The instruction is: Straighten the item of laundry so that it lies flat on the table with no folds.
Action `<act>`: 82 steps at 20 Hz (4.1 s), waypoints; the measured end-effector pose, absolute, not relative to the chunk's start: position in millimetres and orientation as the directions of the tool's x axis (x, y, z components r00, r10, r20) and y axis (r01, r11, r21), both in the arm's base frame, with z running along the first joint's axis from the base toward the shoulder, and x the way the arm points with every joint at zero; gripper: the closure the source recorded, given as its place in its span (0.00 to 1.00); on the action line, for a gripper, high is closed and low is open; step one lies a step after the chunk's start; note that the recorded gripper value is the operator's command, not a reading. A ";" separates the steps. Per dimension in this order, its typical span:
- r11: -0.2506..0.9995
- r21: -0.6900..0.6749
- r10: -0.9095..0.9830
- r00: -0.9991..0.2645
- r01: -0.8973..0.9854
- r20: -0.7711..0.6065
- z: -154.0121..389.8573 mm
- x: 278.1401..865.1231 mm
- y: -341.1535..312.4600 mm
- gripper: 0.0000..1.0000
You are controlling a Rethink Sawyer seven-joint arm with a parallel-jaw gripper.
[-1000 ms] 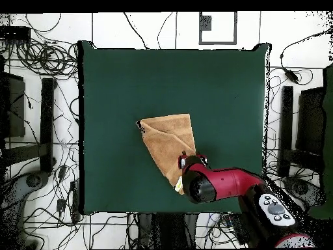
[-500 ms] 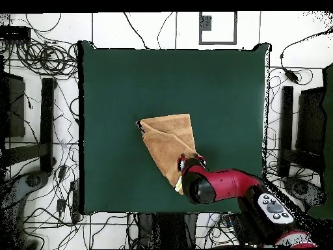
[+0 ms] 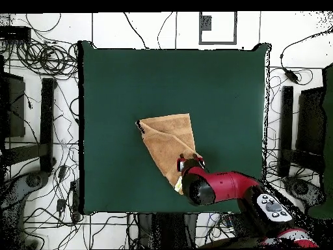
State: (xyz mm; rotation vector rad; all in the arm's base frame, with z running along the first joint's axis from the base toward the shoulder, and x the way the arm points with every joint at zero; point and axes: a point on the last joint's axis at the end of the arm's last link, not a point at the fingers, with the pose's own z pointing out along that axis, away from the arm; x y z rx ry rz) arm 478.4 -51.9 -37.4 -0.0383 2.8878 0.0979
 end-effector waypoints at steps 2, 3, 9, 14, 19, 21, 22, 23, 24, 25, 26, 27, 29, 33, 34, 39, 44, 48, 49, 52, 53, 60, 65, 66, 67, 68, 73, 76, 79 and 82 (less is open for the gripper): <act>0.997 0.064 -0.016 -0.967 -0.033 -0.256 -38.0 478.2 -52.3 0.00; 0.997 0.064 -0.015 -0.966 -0.033 -0.258 -38.2 477.9 -52.5 0.00; 0.998 0.061 -0.014 -0.964 -0.031 -0.265 -38.1 477.6 -54.5 1.00; 0.998 0.061 -0.008 -0.961 -0.026 -0.275 -38.0 477.7 -57.3 1.00; 0.998 0.064 -0.006 -0.960 -0.025 -0.281 -38.9 477.0 -57.3 1.00; 0.998 0.064 -0.006 -0.959 -0.025 -0.282 -38.8 477.0 -57.3 1.00; 0.998 0.063 -0.006 -0.959 -0.025 -0.282 -38.8 476.9 -57.4 1.00; 0.998 0.062 -0.007 -0.959 -0.026 -0.282 -38.8 476.8 -57.2 1.00; 0.998 0.061 -0.009 -0.959 -0.027 -0.282 -38.8 476.7 -57.0 1.00; 0.998 0.059 -0.011 -0.959 -0.029 -0.283 -38.7 476.5 -56.7 1.00; 0.998 0.057 -0.013 -0.959 -0.030 -0.283 -38.7 476.2 -56.5 1.00; 0.998 0.055 -0.015 -0.959 -0.032 -0.284 -38.6 476.0 -56.3 1.00; 0.998 0.052 -0.018 -0.959 -0.034 -0.284 -38.1 475.9 -56.0 1.00; 0.998 0.049 -0.021 -0.958 -0.036 -0.288 -31.3 475.3 -55.1 1.00; 0.998 0.048 -0.020 -0.957 -0.036 -0.289 -28.4 475.2 -54.9 1.00; 0.999 0.034 -0.012 -0.957 -0.023 -0.288 -3.5 473.6 -53.3 1.00; 1.000 0.022 -0.004 -0.956 -0.011 -0.293 12.9 474.9 -53.0 1.00; 1.000 0.019 0.010 -0.955 0.004 -0.295 20.0 476.9 -53.7 1.00; 1.000 0.019 0.013 -0.955 0.008 -0.295 21.1 477.5 -53.8 1.00; 1.000 0.018 0.021 -0.954 0.016 -0.297 23.6 479.6 -53.6 1.00; 1.000 0.019 0.023 -0.954 0.018 -0.298 24.1 480.6 -52.4 1.00; 1.000 0.028 0.018 -0.957 0.010 -0.289 23.6 484.9 -26.2 1.00; 0.999 0.036 -0.005 -0.961 -0.015 -0.276 24.2 486.5 15.7 1.00; 0.999 0.038 -0.008 -0.961 -0.019 -0.275 24.5 486.6 22.4 1.00; 0.999 0.041 -0.011 -0.962 -0.023 -0.274 24.7 486.7 28.7 1.00; 0.999 0.043 -0.016 -0.962 -0.029 -0.274 24.9 486.6 36.1 1.00; 0.998 0.056 -0.015 -0.963 -0.031 -0.268 25.6 483.8 56.3 1.00; 0.998 0.058 -0.008 -0.964 -0.024 -0.265 25.6 482.1 57.1 1.00; 0.998 0.058 0.001 -0.965 -0.015 -0.262 25.7 481.1 56.2 1.00; 0.998 0.058 0.008 -0.965 -0.008 -0.261 25.8 481.3 55.6 1.00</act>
